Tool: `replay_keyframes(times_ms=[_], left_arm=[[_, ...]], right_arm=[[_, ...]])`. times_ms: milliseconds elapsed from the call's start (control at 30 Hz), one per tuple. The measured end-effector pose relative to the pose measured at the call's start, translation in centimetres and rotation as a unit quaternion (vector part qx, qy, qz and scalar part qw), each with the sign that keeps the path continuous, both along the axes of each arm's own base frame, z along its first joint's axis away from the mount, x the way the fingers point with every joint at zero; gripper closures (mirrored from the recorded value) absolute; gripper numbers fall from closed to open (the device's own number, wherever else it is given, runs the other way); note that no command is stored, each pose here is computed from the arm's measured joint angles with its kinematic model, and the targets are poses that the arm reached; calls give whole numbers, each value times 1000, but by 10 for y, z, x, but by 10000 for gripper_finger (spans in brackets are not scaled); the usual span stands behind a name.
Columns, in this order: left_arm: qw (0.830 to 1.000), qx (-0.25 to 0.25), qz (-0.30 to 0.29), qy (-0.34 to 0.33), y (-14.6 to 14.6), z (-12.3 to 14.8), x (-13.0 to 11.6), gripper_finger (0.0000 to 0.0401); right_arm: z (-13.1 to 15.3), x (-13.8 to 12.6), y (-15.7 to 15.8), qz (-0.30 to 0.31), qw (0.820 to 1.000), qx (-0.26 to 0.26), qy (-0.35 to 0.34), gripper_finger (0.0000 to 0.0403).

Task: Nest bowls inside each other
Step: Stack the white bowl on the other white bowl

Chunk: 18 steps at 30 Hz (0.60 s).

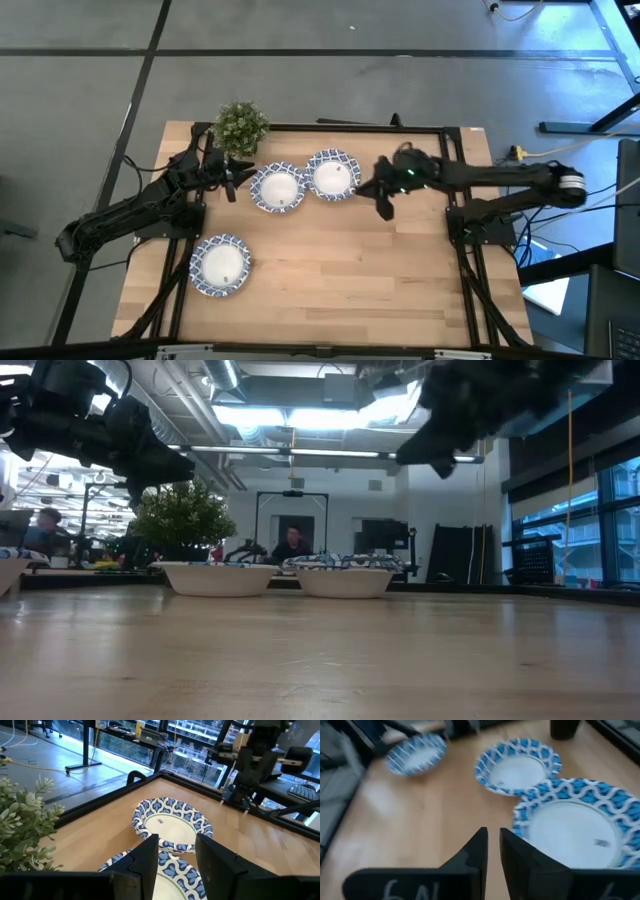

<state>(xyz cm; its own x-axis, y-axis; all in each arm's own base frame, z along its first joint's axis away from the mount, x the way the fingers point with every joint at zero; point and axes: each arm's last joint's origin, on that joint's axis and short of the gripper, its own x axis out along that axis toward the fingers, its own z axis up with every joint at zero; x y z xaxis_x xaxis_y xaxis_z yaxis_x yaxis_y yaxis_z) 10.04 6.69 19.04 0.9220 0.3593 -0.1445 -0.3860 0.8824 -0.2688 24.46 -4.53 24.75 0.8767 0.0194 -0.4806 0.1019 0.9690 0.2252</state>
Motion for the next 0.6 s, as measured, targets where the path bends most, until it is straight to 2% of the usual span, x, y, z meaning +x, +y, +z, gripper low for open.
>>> replay_keyframes(times_ms=[167,233,367,600], left_arm=[[1000,-2,-16,-2,-1,0,0,277],[1000,-3,-23,-2,-1,0,0,277],[1000,-3,-24,-2,-1,0,0,277],[1000,1,-2,-3,0,1,0,277]], right_arm=[[-20,-30,18,15,994,10,-109,352],[-28,-38,23,13,991,24,-133,352],[-38,-46,27,-18,988,39,-146,352],[-38,-46,27,-31,988,29,-148,352]])
